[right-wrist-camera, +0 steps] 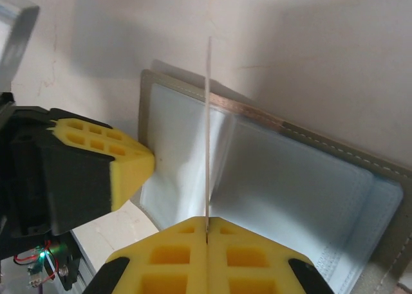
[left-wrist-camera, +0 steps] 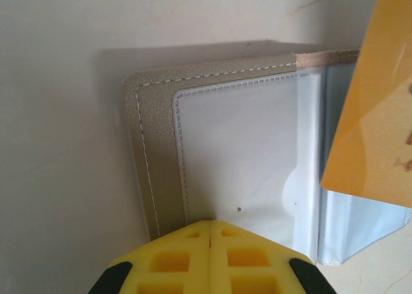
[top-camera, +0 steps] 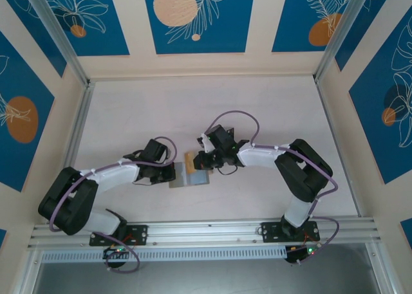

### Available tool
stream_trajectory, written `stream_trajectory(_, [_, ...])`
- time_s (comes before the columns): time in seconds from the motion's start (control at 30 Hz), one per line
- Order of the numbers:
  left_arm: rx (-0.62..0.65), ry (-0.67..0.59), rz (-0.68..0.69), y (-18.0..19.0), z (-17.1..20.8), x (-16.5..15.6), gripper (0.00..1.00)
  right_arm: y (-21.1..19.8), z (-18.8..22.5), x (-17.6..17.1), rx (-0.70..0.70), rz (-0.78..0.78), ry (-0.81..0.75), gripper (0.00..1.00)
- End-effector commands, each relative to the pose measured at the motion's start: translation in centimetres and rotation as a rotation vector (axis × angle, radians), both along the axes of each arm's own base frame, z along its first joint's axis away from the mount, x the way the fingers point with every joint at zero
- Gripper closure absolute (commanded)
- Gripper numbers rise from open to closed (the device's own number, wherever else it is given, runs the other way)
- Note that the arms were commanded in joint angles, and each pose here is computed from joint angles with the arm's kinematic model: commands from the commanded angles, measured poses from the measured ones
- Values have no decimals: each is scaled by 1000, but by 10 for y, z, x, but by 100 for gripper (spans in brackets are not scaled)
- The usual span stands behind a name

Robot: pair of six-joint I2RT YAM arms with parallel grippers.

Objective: Put the credit cards into the card holder

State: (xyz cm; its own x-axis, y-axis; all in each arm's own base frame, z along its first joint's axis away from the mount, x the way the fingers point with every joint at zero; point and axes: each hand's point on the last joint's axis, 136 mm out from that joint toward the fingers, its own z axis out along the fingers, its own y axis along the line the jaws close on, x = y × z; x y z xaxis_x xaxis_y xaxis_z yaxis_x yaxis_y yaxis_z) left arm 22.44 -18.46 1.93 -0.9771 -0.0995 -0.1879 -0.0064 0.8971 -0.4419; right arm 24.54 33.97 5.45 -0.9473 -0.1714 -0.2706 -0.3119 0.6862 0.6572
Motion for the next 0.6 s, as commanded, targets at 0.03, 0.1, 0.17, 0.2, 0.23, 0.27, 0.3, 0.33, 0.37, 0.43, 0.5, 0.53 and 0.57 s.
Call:
stream_trajectory(0.03, [100, 53, 25, 24, -22, -14, 99, 2, -7, 0, 29, -24, 6, 100])
stream_trajectory(0.1, [101, 53, 24, 23, -22, -14, 99, 2, -11, -3, 36, -26, 20, 100])
stream_trajectory(0.17, [102, 55, 21, 23, -23, -14, 99, 3, -13, -7, 56, -24, 36, 100])
stream_trajectory(0.2, [101, 57, 22, 23, -24, -14, 99, 4, -14, -8, 67, -22, 43, 100])
stream_trajectory(0.23, [101, 59, 23, 23, -25, -14, 99, 5, -14, -9, 75, -19, 51, 100])
stream_trajectory(0.27, [100, 61, 24, 22, -25, -14, 99, 6, -14, -10, 83, -16, 56, 100])
stream_trajectory(0.3, [100, 62, 24, 22, -26, -15, 99, 6, -13, -11, 94, -15, 62, 100])
stream_trajectory(0.33, [99, 60, 23, 22, -26, -14, 99, 7, -13, -11, 109, -12, 70, 100])
stream_trajectory(0.37, [99, 60, 23, 22, -26, -14, 99, 9, -12, -12, 121, -7, 81, 100])
stream_trajectory(0.43, [102, 61, 23, 23, -27, -15, 99, 11, -13, -14, 141, 0, 100, 100])
stream_trajectory(0.5, [101, 61, 25, 23, -27, -15, 99, 13, -14, -16, 150, 3, 115, 100])
stream_trajectory(0.53, [100, 60, 25, 23, -27, -15, 99, 13, -14, -16, 157, 4, 120, 100])
stream_trajectory(0.57, [99, 58, 26, 22, -26, -14, 99, 13, -15, -17, 161, 4, 125, 100])
